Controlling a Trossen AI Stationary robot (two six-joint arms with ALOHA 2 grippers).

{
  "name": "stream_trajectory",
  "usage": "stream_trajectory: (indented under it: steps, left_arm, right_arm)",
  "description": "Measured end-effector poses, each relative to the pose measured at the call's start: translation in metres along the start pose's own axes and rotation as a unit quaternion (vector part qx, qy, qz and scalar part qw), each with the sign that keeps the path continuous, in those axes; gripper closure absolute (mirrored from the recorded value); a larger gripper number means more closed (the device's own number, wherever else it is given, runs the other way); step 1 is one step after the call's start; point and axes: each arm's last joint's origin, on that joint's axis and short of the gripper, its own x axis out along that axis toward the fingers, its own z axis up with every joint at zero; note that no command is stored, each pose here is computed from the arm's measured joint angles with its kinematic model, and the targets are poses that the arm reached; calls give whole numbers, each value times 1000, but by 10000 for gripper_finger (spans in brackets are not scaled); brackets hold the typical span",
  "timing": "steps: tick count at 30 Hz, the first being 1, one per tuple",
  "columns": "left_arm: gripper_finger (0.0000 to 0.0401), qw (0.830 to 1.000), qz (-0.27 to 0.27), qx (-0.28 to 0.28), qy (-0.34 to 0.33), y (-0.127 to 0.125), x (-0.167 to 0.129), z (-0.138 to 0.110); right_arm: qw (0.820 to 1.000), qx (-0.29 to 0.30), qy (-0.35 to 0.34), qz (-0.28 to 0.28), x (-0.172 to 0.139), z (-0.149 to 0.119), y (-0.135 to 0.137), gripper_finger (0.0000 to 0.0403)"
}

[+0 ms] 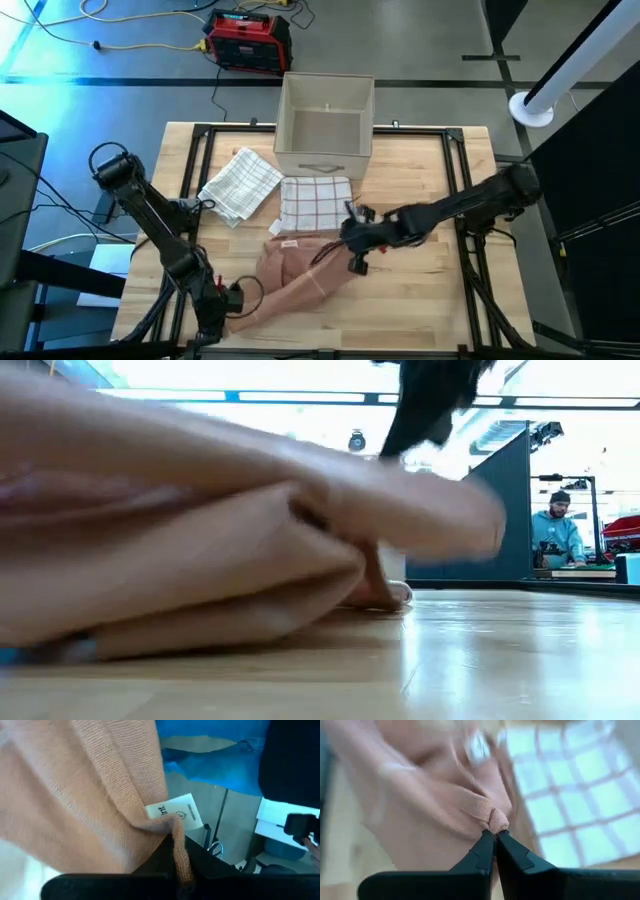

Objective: Fold towel
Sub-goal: Fold the brown towel

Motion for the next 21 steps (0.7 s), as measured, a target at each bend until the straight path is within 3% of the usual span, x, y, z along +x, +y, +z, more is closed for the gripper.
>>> stream_trajectory:
  steps: [4, 9, 14, 21]
  left_arm:
    - [401, 998, 8, -8, -58, 1, -37, -1]
    - [401, 980, -7, 11, -200, 1, -88, -3]
    - [401, 941, -32, 40, -334, 2, -133, -11]
    - [401, 870, -93, 123, -468, -6, -179, -25]
  right_arm:
    - [997, -6, -64, 49, -47, 12, -5, 402]
    - [972, 29, -64, 222, -88, 18, -13, 403]
    - [958, 20, -151, 241, -112, 25, -2, 403]
    - [897, 0, -314, 311, -155, 40, 13, 403]
